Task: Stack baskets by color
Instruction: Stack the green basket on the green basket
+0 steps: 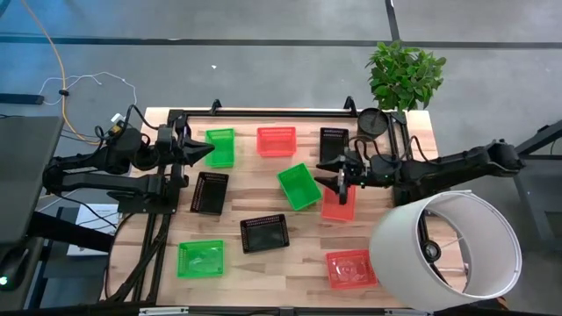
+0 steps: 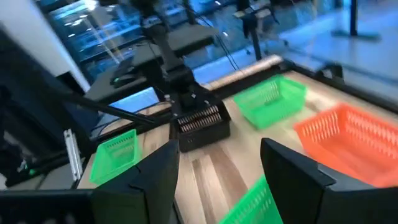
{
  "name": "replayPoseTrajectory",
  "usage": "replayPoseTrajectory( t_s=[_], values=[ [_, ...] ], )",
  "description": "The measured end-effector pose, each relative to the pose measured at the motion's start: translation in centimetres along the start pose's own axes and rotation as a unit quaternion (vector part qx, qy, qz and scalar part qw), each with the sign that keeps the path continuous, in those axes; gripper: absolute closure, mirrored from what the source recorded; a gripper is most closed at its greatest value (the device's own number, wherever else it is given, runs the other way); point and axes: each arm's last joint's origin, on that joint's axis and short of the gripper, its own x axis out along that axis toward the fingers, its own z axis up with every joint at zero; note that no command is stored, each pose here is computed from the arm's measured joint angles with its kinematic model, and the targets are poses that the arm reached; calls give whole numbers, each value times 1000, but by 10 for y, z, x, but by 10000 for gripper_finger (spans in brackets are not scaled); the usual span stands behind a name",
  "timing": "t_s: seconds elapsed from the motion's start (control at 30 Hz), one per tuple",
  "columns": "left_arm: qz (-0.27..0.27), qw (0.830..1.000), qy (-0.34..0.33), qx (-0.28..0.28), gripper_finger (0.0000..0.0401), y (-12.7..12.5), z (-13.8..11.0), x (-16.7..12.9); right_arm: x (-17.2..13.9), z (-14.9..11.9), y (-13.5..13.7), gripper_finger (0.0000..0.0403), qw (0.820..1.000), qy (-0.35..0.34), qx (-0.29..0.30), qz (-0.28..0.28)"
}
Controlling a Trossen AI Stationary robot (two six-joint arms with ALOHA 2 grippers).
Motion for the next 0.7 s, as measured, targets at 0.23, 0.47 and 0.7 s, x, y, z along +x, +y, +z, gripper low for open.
replayPoseTrajectory(
  t_s=[0.23,0.47,0.7],
  values=[
    [11,999,15,31,400,1,-3,2,0,4,1,190,1000,-22,-13,-5],
    [16,999,20,44,400,1,-4,5,0,5,1,190,999,-27,-45,-6],
    [17,998,23,53,400,1,-5,6,0,5,1,190,999,-27,-41,-6]
  ],
)
